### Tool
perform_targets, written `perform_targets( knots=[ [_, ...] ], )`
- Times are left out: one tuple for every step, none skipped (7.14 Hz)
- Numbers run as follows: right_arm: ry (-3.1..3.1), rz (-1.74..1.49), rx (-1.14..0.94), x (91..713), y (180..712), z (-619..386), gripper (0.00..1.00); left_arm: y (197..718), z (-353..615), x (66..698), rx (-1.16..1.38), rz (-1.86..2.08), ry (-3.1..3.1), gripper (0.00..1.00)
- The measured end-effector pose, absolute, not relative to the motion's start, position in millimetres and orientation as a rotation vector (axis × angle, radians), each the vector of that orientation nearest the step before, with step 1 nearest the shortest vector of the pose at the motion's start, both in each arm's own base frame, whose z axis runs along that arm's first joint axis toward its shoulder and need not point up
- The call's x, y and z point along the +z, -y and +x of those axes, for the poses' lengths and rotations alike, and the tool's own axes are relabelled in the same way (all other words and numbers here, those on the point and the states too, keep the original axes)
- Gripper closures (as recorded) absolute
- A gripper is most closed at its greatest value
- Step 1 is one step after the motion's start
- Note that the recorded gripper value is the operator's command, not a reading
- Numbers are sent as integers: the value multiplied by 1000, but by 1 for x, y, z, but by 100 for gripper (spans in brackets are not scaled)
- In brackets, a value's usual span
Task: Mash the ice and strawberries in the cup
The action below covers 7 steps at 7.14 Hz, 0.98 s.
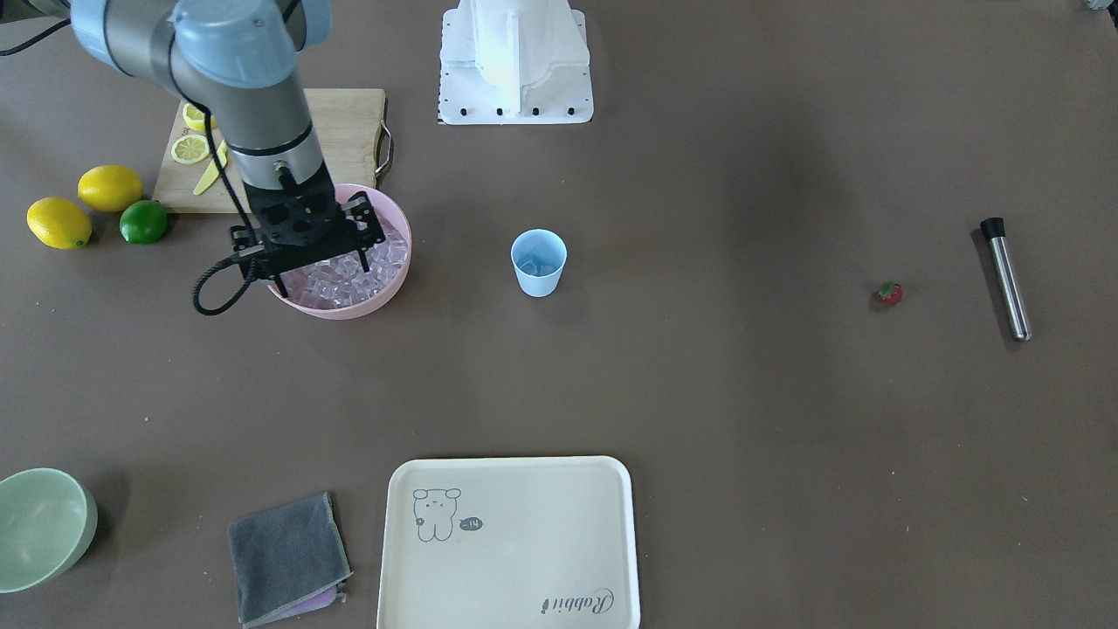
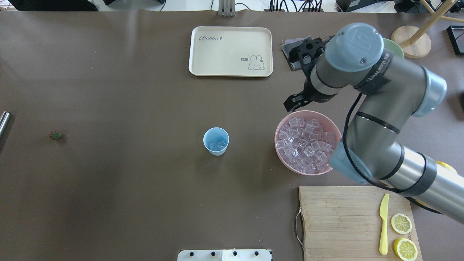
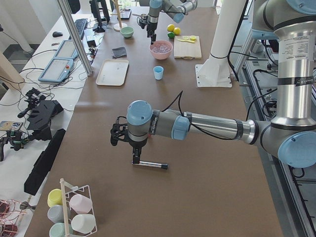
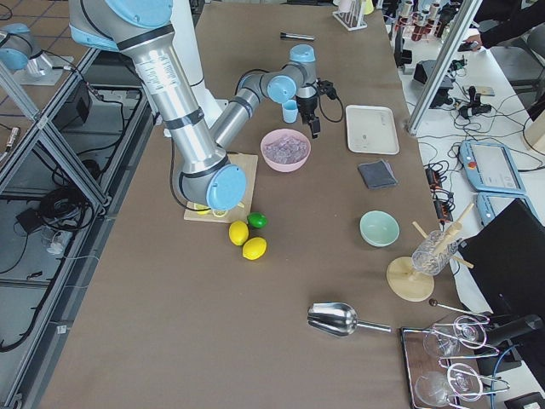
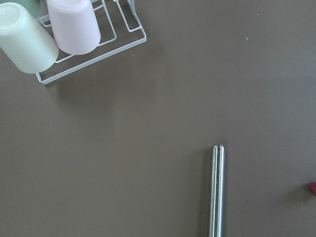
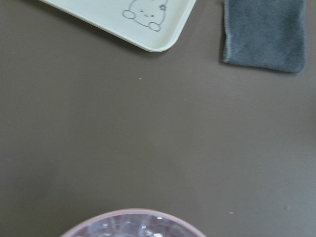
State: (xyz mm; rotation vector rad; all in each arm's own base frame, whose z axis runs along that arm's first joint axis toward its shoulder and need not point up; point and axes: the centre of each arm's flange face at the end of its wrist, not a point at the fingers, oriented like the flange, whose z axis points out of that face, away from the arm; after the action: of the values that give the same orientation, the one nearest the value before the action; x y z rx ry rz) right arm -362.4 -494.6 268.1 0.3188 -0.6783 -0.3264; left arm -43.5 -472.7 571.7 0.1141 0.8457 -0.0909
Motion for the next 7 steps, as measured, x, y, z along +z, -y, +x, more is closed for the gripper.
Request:
perform_targets(
  knots=[
    [666, 313, -359, 295, 515, -315, 0, 479, -5, 561, -103, 90, -864, 1],
    [657, 309, -398, 322, 531, -270, 0, 484, 32, 551, -112, 68, -873, 1],
    [649, 303, -430, 351, 541, -225, 0, 490, 68, 540, -113, 53, -862, 1],
    [647, 288, -439, 379, 544, -186, 0, 494, 102, 529, -114, 38, -851, 1],
    [643, 276, -452, 410, 543, -144, 0, 497, 135, 518, -116, 20, -848, 1],
    [632, 271, -480, 445, 539, -96, 0, 496, 162, 510, -106, 10, -844, 1],
    [629, 267, -511, 482, 533, -48, 0, 492, 178, 509, -94, 14, -851, 1]
  ],
)
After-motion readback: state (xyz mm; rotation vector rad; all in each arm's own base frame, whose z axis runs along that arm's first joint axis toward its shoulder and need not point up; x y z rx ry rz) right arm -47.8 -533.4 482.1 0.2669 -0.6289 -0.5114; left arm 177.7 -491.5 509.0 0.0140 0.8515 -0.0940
